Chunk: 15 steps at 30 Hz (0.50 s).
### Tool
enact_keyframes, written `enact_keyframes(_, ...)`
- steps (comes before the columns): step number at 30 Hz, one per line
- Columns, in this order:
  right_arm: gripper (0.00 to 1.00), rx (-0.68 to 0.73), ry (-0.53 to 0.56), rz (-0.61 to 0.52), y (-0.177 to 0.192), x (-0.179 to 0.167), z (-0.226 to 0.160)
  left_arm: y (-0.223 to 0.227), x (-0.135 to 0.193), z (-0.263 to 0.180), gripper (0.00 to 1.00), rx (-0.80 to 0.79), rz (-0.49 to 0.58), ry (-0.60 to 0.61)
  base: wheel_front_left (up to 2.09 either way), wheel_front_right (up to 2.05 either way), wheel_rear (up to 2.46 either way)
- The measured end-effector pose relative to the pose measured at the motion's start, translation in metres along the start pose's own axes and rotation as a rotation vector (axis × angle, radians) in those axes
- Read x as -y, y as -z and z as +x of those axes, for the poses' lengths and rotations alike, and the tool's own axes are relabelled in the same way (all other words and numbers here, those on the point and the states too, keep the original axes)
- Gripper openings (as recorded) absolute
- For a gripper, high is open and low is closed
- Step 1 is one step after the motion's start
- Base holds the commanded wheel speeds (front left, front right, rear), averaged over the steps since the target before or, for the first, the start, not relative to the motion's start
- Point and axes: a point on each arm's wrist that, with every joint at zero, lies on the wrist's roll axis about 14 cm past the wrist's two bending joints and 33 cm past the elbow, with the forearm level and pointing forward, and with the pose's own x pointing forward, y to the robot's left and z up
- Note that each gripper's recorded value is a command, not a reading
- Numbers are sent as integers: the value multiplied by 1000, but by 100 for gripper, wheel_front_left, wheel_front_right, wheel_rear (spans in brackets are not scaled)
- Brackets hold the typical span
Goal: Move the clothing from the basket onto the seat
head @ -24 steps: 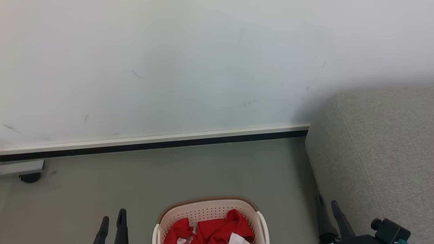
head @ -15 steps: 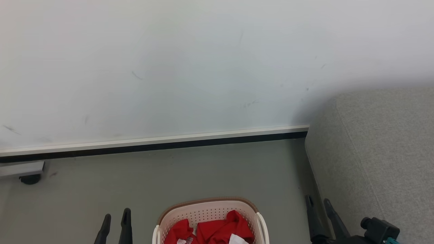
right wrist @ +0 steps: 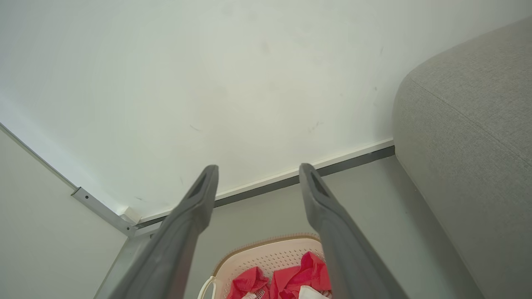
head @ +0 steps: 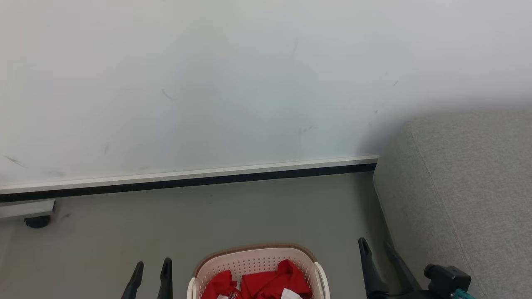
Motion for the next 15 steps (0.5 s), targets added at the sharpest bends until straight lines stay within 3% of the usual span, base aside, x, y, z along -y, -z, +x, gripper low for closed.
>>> enact_keyframes(15, 100, 14, -92, -122, 0, -25, 3, -8, 8, -1, 100, 37, 146, 37, 0, 0, 0)
